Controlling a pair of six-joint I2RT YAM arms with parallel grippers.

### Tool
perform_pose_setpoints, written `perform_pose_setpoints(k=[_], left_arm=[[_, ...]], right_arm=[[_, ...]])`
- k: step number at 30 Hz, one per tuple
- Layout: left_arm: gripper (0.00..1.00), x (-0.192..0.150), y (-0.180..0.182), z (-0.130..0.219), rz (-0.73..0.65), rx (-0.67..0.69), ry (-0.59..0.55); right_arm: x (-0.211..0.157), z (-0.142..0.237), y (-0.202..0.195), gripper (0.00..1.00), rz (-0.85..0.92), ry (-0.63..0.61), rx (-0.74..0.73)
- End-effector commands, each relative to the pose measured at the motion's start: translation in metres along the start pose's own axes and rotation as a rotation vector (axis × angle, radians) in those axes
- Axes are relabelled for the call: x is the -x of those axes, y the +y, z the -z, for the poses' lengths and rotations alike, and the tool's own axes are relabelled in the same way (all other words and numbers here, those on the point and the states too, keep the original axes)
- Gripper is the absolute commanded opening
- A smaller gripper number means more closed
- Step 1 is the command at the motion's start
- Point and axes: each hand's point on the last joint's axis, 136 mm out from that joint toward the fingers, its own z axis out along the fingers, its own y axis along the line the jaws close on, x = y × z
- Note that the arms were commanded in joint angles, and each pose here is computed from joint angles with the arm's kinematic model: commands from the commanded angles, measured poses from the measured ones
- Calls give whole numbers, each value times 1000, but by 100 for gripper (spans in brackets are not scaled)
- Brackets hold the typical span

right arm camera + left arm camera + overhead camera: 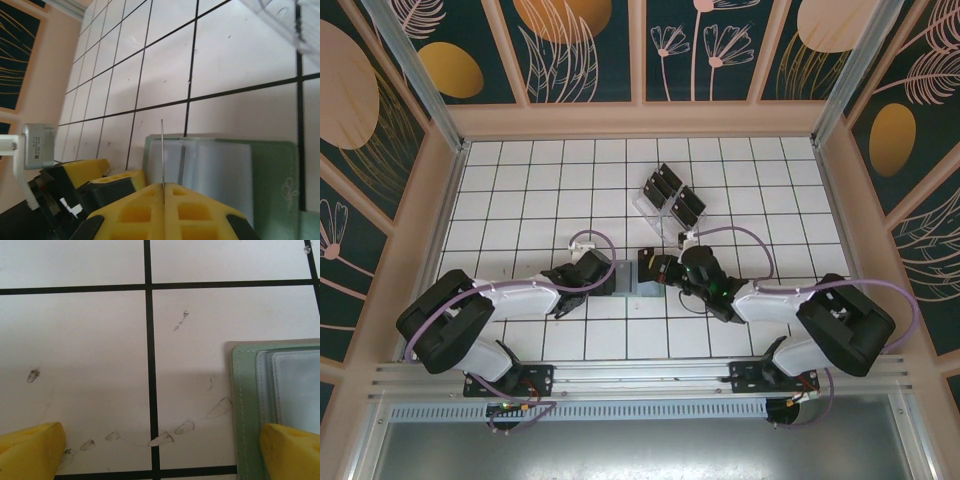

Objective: Put the credit cards into the card holder
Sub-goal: Insert the credit card into the card slot.

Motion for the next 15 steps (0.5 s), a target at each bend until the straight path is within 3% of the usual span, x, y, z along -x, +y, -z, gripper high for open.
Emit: perform_pose_setpoints(k=[1,15], left_arm=[[99,-19,15,-5,-43,71,52],[99,-22,14,-8,-51,76,63]], right_arm=[[6,-1,11,0,-28,-70,59],[7,-1,3,0,-49,-135,73]])
